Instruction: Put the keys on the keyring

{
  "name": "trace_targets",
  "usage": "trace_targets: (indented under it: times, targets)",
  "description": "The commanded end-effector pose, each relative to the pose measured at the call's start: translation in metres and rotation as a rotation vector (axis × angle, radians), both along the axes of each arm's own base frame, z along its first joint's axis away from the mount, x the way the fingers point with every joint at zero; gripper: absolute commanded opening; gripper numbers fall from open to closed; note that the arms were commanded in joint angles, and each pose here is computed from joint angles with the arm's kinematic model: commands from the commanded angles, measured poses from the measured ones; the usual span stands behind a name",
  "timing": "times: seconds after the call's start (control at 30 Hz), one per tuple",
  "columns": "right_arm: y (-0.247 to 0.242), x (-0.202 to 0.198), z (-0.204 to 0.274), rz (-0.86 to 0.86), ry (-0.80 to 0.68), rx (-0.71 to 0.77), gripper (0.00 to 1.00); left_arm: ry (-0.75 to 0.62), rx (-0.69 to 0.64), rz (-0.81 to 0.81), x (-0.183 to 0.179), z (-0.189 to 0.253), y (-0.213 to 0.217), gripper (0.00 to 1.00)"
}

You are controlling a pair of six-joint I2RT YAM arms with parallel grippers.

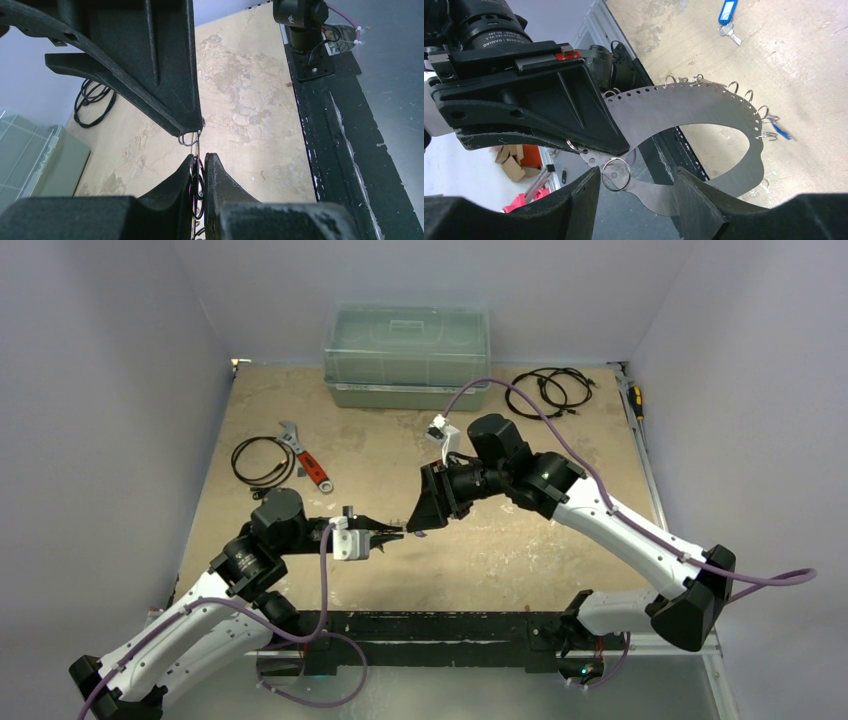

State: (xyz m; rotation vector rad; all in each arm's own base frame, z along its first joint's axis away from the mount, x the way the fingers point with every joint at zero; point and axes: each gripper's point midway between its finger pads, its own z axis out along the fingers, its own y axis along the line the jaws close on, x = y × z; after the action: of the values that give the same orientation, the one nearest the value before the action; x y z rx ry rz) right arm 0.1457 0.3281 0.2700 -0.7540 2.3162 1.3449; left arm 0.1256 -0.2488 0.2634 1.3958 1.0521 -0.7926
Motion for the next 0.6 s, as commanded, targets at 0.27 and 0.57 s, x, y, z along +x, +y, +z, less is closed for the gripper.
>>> trace_targets:
  times: [0.27,0.57]
  targets:
    - [-0.003,0.011,0.037,-0.068,-0.096,0.057,0.55,-0.058,-0.062,-0.039,-0.005,0.018,-0.005,0.00]
    - [0.000,0.006,0.033,-0.040,-0.067,0.065,0.48,-0.055,-0.060,-0.036,-0.004,0.018,-0.005,0.00]
